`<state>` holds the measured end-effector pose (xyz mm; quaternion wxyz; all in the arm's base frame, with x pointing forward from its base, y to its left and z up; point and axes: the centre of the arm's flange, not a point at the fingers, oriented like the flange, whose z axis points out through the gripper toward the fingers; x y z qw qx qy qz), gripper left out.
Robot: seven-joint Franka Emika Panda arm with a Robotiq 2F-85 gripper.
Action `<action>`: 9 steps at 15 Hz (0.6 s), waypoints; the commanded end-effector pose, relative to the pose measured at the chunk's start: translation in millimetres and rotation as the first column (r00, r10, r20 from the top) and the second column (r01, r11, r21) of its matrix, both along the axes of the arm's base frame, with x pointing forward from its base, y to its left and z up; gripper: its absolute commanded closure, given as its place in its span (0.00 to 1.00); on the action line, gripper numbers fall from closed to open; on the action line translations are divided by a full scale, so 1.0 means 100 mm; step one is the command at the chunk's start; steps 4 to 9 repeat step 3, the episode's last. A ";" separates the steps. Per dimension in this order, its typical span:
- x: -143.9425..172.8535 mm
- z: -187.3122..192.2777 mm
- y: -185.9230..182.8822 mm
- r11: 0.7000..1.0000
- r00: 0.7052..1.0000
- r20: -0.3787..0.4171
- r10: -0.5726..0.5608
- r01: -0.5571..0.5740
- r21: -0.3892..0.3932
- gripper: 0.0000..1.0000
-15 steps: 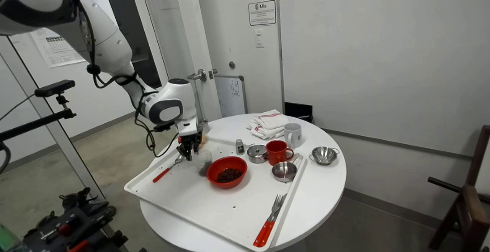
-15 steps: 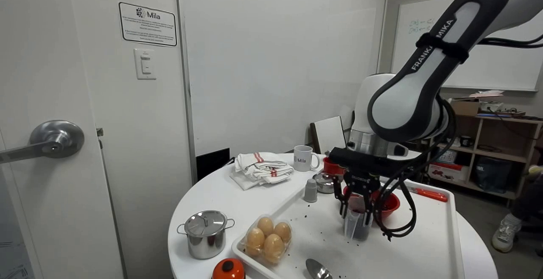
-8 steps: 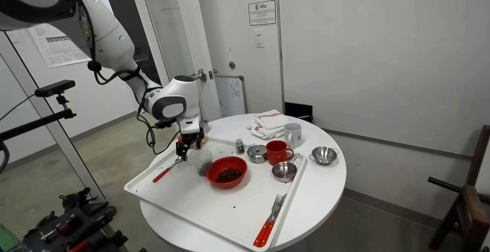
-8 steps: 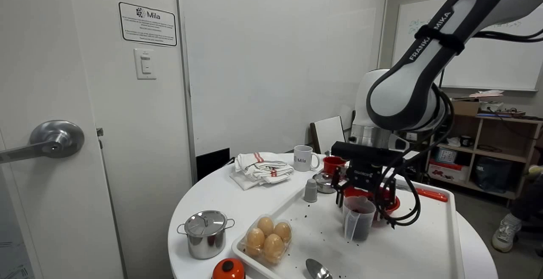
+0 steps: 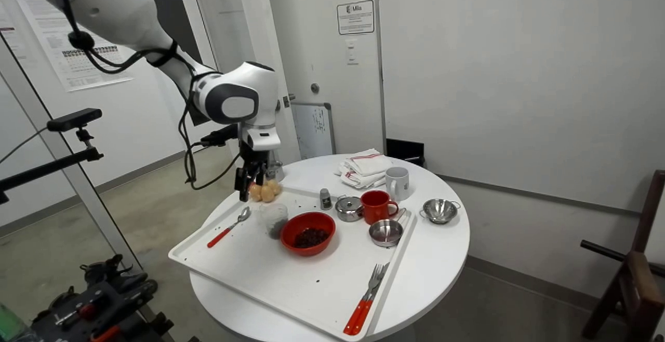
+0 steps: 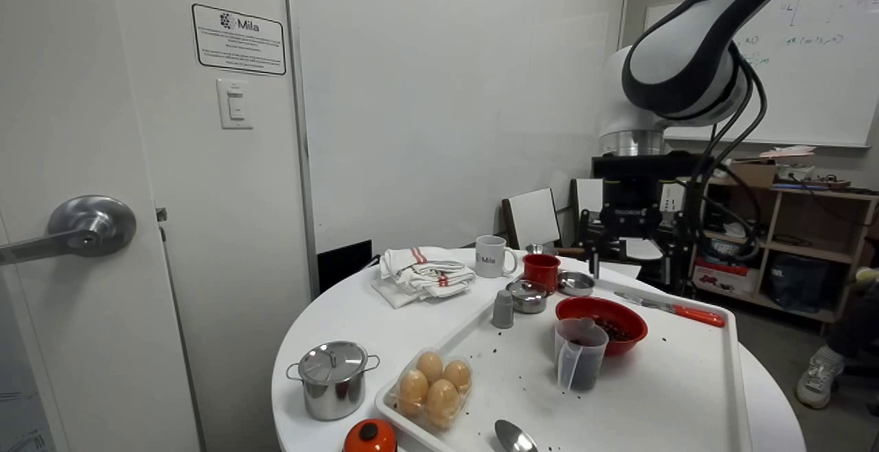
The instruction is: Pour some contents of the jug into the red bowl
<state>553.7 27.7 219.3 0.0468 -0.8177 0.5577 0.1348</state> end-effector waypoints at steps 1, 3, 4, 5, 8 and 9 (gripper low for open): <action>-0.03 0.10 -0.09 1.000 1.000 0.001 0.023 -0.023 -0.010 0.00; -0.06 0.24 -0.20 0.999 0.999 0.006 0.041 -0.041 -0.012 0.00; -0.06 0.24 -0.20 0.999 0.999 0.006 0.041 -0.041 -0.012 0.00; -0.06 0.24 -0.20 0.999 0.999 0.006 0.041 -0.041 -0.012 0.00; -0.06 0.24 -0.20 0.999 0.999 0.006 0.041 -0.041 -0.012 0.00; -0.06 0.24 -0.20 0.999 0.999 0.006 0.041 -0.041 -0.012 0.00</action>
